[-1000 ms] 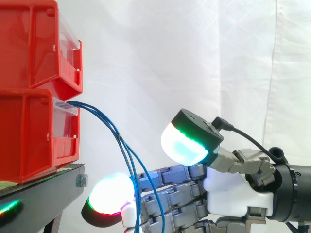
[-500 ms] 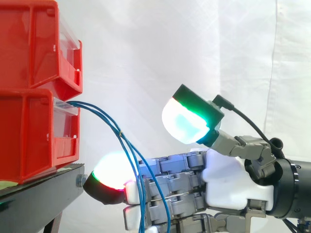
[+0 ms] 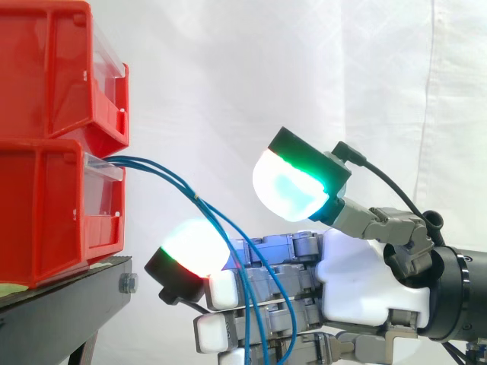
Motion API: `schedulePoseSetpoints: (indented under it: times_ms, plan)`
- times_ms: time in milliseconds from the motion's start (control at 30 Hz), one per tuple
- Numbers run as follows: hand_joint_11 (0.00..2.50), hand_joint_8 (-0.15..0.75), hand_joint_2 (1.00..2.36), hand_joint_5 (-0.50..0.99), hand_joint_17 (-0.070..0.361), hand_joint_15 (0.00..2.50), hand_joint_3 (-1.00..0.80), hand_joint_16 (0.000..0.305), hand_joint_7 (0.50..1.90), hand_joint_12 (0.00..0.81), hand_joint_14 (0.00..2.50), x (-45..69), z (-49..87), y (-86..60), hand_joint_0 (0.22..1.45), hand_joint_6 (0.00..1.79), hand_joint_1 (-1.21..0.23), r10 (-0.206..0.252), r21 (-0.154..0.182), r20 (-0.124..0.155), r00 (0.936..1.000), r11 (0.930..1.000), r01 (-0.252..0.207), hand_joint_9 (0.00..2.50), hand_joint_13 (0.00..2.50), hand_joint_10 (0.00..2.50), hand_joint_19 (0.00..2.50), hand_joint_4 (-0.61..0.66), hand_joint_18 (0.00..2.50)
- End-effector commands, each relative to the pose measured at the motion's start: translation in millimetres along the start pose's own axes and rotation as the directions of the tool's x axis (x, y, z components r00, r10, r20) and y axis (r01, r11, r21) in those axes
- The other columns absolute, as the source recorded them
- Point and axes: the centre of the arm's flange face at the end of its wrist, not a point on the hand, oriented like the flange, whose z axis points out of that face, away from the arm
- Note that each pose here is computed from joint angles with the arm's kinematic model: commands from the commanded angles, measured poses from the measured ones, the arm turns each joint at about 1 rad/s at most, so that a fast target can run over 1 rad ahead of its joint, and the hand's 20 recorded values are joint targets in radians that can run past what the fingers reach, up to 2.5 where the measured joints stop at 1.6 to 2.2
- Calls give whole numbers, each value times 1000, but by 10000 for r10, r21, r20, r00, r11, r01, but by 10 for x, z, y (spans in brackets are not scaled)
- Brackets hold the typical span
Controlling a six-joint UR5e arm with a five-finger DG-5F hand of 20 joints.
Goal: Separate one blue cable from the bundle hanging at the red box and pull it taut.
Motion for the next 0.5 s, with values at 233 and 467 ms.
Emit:
schedulePoseSetpoints:
  times_ms: [233,467]
  plan:
    - [518,250,1017,-145,95,490,-259,42,1201,326,17,-2,9,21,621,584,-647,16,-61,-2,10000,10000,-16,826,773,19,523,81,612]
    - [558,250,1013,-194,96,511,-328,43,947,331,18,-38,0,25,604,777,-692,8,-38,48,10000,10000,-8,827,787,17,527,98,627]
